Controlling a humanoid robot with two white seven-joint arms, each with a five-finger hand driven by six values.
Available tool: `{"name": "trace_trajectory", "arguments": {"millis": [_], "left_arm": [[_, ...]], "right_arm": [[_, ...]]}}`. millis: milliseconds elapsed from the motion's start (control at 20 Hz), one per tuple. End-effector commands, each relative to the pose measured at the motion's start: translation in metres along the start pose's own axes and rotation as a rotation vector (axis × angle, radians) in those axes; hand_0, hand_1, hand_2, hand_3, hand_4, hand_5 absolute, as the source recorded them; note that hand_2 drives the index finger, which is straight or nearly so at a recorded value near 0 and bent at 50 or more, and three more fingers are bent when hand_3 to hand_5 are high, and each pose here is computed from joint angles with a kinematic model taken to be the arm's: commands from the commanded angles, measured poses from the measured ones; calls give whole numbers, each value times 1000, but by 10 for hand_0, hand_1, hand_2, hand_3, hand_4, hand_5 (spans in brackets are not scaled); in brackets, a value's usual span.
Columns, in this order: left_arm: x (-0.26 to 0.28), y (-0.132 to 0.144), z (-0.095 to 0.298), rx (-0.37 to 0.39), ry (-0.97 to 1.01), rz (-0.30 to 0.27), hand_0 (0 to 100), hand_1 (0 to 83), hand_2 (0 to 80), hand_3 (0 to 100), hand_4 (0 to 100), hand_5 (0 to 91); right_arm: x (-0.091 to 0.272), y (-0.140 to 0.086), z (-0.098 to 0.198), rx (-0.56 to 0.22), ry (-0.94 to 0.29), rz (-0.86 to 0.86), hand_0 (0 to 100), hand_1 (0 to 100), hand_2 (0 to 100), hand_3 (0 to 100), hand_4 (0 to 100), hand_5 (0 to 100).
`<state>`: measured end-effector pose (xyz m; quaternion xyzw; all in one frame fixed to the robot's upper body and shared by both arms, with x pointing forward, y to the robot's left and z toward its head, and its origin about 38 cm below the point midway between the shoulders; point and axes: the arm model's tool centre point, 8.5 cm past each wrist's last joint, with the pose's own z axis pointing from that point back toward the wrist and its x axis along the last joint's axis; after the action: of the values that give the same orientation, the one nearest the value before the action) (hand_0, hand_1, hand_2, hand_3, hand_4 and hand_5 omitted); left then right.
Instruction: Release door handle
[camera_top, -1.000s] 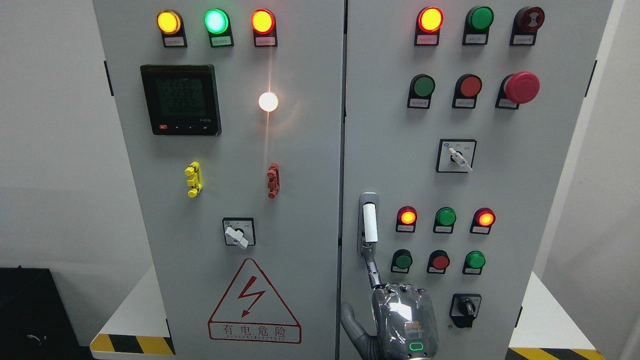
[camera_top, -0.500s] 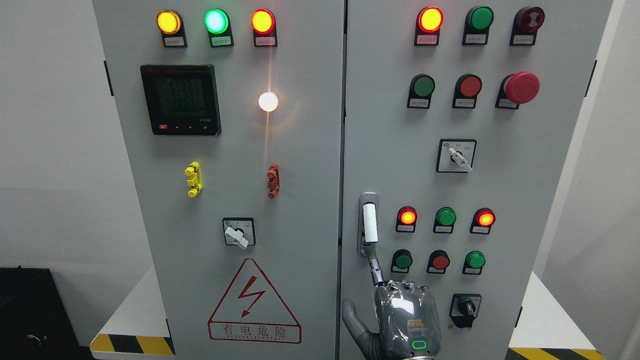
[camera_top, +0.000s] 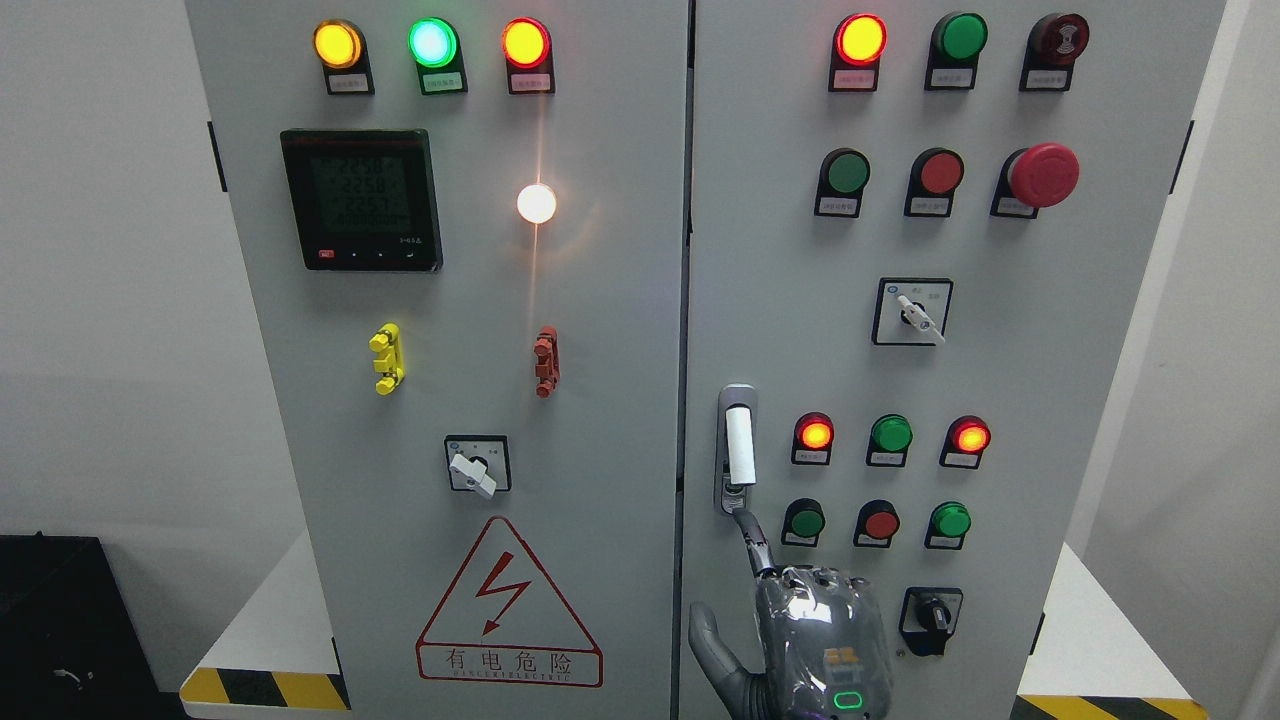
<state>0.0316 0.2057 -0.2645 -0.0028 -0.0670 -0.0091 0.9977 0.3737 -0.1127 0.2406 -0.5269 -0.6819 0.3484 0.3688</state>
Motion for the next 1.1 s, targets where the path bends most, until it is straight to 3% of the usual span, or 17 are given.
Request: {"name": "trace_trajectory", "arguments": {"millis": [0, 300, 600, 800, 1050], "left_arm": [[-11, 0, 1, 0, 16, 0, 120, 556, 0, 0, 0, 0], [-11, 0, 1, 0, 16, 2, 120, 556, 0, 0, 0, 0], [-11, 0, 1, 0, 16, 0, 120, 556, 0, 0, 0, 0], [-11, 0, 1, 0, 16, 2, 120, 556, 0, 0, 0, 0], [-11, 0, 1, 0, 17, 2, 120, 556, 0, 0, 0, 0]], "right_arm": [[-3, -20, 14, -41, 11, -18, 511, 271, 504, 999, 968, 978], [-3, -33, 15, -72, 10, -26, 554, 264, 713, 1000, 973, 978], [-1, -41, 4, -74, 2, -25, 411, 255, 864, 1000, 1000, 1000], [3, -52, -11, -117, -13, -20, 325, 229, 950, 1000, 1000, 1000], [5, -55, -22, -89, -18, -13, 264, 224, 986, 1000, 1000, 1000]]}}
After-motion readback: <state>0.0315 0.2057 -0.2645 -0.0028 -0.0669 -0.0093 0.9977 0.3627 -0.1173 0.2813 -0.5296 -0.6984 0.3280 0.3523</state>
